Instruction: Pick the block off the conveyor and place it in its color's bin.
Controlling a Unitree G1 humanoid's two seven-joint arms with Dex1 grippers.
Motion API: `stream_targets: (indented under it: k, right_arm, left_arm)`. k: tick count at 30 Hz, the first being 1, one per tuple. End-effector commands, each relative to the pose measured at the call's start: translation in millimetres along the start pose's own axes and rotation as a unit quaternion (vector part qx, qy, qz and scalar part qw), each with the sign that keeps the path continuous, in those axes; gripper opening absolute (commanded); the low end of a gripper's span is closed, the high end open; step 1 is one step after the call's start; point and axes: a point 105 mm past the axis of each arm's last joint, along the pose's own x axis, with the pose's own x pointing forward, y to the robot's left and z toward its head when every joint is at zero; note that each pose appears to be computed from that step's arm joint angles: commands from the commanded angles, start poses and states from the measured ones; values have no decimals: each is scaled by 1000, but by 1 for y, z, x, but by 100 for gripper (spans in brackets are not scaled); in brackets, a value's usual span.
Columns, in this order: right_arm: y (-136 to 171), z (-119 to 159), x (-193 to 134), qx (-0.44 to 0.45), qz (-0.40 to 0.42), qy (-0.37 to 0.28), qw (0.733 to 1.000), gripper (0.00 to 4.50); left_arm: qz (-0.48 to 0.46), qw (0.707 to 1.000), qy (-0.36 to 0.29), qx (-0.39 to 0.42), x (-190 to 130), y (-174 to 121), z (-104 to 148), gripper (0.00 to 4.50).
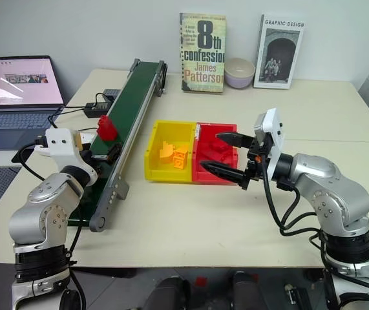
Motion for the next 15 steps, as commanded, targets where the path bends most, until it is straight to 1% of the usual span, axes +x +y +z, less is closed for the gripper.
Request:
stream_targets:
  k: [1,7,10,15]
  right_arm:
    - [7,12,-2,-18,3,-15,1000,450]
    - [7,12,-3,-14,-7,-18,1000,450]
    - [6,11,-4,-11,-12,-16,1000,450]
    - [7,11,-6,-8,-17,-17,1000,450]
  left_arm:
    - [7,1000,-20,15,1,4,11,444]
    - [11,1000,-13,-7,1,7,4,444]
    - [-6,999,-34,-19,-3,1,10,398]
    - [6,999,-28,-21,-14,2,8,306]
